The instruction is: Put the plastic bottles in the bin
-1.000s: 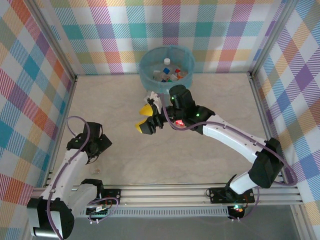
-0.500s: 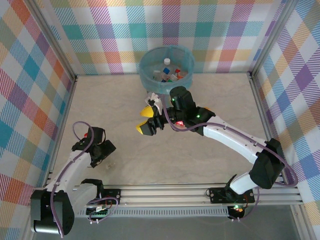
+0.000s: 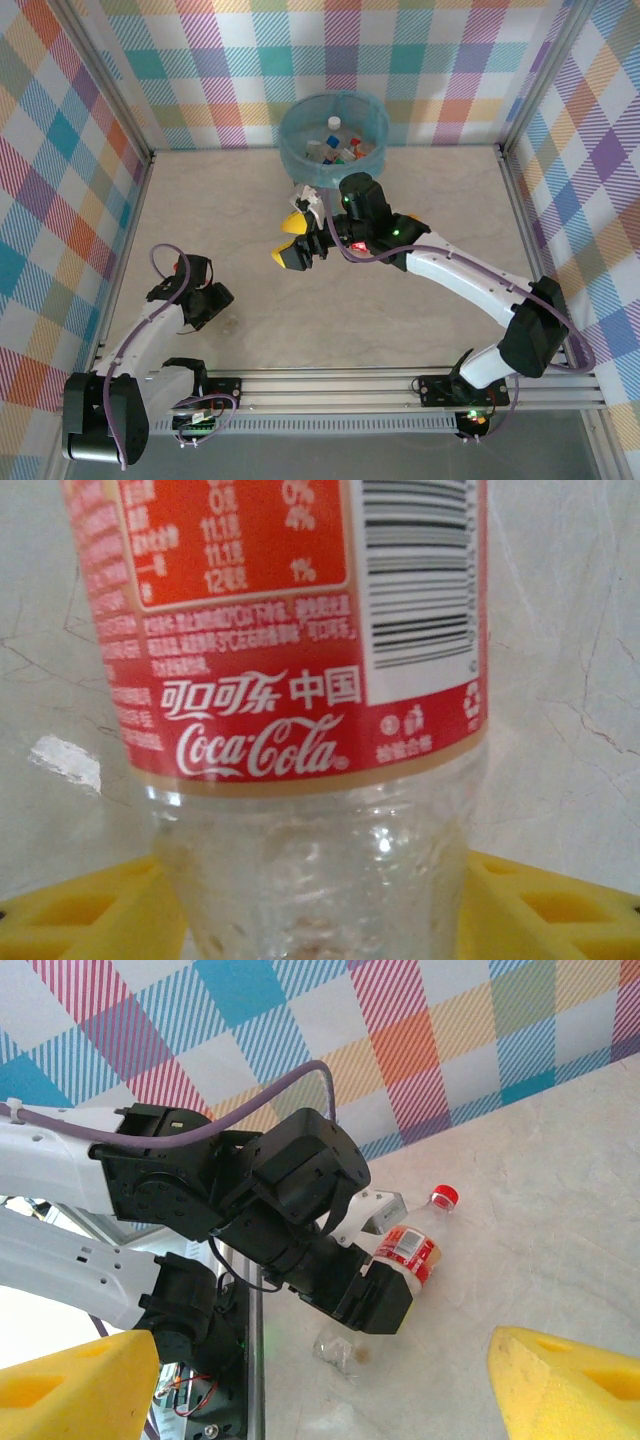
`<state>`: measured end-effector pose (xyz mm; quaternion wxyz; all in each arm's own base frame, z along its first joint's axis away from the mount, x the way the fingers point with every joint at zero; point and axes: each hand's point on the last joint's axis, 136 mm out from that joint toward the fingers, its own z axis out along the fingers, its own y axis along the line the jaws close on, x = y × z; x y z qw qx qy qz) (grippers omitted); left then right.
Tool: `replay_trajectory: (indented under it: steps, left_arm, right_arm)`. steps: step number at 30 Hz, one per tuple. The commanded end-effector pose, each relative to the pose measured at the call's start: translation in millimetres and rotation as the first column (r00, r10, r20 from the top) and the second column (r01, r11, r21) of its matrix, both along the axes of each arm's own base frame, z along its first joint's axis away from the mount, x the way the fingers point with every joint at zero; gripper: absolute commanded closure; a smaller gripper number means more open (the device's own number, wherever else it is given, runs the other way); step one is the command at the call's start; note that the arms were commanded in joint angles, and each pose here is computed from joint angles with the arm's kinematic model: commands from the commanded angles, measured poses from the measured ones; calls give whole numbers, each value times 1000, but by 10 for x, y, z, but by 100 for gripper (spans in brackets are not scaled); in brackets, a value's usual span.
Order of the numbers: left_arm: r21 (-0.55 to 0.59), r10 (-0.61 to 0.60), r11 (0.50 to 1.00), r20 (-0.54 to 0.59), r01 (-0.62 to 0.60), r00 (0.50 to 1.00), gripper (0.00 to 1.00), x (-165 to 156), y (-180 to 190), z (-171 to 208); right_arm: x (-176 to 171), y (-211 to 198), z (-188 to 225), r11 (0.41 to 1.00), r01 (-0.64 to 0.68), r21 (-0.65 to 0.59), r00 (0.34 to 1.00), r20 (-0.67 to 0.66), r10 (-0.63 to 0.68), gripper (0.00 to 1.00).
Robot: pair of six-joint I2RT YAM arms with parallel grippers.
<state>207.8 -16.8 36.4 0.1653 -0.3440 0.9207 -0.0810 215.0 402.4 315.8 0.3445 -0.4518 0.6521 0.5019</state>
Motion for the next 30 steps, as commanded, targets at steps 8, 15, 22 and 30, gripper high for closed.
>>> replay_trajectory:
  steps: [8, 15, 22, 30]
  left_arm:
    - [-11, -9, 1000, 61, 10, 998, 49, 44, -6, 113]
    - [-26, -45, 998, 244, 53, 969, 49, 248, -69, 754]
    - [169, -358, 933, 524, 317, 773, 51, 428, -388, 1997]
    - [405, -699, 674, 619, 618, 357, 50, 293, -1315, 2802]
  right_arm:
    - [13, 36, -1, 1000, 1, 1, 1000, -3, -1, 14]
    - [33, 67, 147, 1000, -2, 0, 1000, 2, 2, 15]
    - [174, 100, 443, 998, 63, 25, 998, 12, -64, 15]
    - [389, -61, 786, 979, 194, 63, 981, 13, -195, 14]
